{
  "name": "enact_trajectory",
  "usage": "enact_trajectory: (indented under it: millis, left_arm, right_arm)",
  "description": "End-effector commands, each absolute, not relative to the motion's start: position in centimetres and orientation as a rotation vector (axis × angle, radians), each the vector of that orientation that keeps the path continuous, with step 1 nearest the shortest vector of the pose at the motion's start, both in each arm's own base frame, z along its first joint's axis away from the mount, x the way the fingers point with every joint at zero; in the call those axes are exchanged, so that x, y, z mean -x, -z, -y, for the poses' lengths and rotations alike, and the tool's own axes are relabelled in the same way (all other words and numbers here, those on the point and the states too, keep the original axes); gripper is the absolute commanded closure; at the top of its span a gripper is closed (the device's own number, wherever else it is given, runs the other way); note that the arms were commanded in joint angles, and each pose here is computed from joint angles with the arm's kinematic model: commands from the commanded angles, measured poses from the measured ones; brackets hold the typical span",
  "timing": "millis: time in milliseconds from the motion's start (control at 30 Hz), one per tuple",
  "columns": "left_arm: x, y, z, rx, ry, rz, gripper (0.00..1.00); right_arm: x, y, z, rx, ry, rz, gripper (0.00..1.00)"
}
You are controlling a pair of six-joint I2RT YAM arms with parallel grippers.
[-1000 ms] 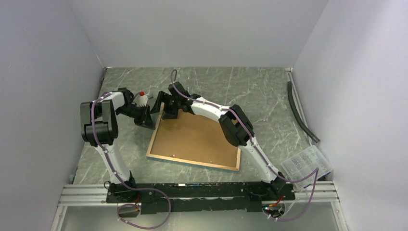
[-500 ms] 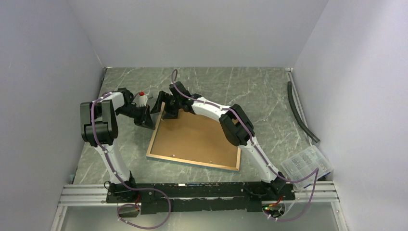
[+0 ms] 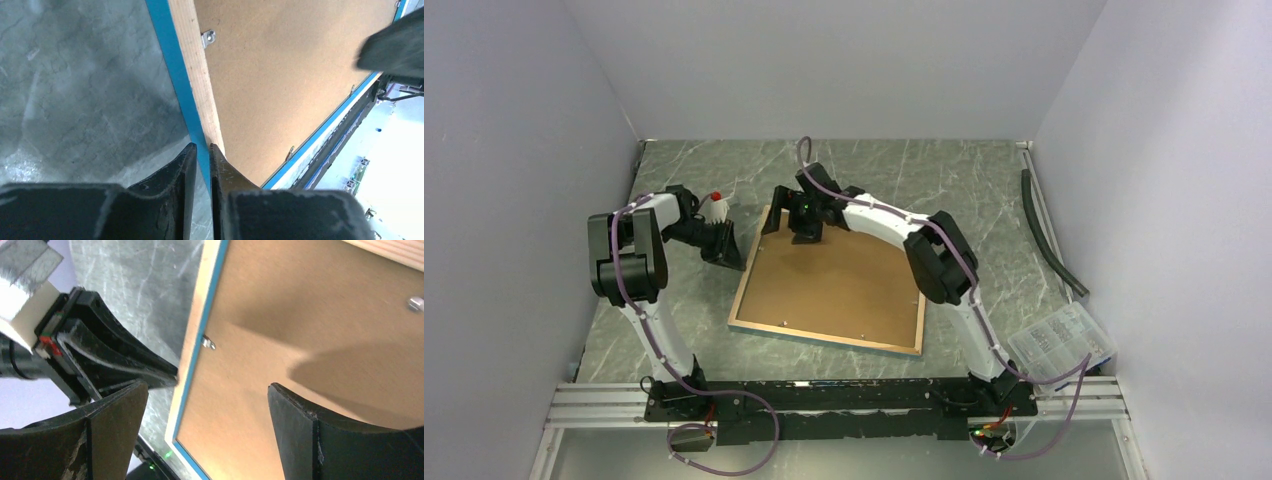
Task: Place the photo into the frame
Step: Install the photo frame at the center of the board, then turn over the photo frame at the center of the board.
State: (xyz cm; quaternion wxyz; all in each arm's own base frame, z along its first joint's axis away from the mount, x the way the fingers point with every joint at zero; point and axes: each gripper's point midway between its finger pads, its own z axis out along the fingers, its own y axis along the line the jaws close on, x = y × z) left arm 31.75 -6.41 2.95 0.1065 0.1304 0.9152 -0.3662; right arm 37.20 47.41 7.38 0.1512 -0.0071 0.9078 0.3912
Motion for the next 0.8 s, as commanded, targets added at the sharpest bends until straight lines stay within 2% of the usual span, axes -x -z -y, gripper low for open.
enact_trajectory:
  millis: [0, 167, 300, 333, 367, 467, 633, 767]
  left_arm:
    - [-32.0, -4.8, 5.4, -0.411, 1.054, -2.655, 0.75]
    - [-32.4, -7.6, 4.5, -0.401, 1.014, -2.608, 0.53]
    - [-32.3, -9.7, 3.4, -0.380, 0.976, -2.571, 0.20]
    - [-32.3, -10.1, 3.0, -0.374, 0.954, -2.566, 0.17]
    - [-32.3, -10.5, 2.6, -0.368, 0.930, -2.559, 0.07]
    - [-32.4, -11.2, 1.5, -0.323, 0.840, -2.541, 0.05]
    - [-34.3, -10.7, -0.8, -0.231, 0.574, -2.472, 0.05]
    - [-37.0, -10.1, -2.6, -0.099, 0.421, -2.378, 0.05]
  right_arm:
    - [-36.5, -13.5, -44.4, 0.098, -1.035, -2.489, 0.05]
    - [-34.4, -14.0, -40.9, 0.105, -0.923, -2.507, 0.03]
    - [-33.0, -14.0, -37.2, 0.082, -0.805, -2.515, 0.00]
    - [-32.8, -13.9, -36.0, 0.074, -0.758, -2.517, 0.00]
    - [-32.6, -13.9, -34.8, 0.068, -0.716, -2.517, 0.00]
    - [-32.5, -14.0, -30.2, -0.002, -0.630, -2.488, 0.00]
    - [-33.9, -14.6, -18.6, -0.258, -0.448, -2.352, 0.00]
    - [-34.9, -15.5, -8.9, -0.498, -0.138, -2.227, 0.00]
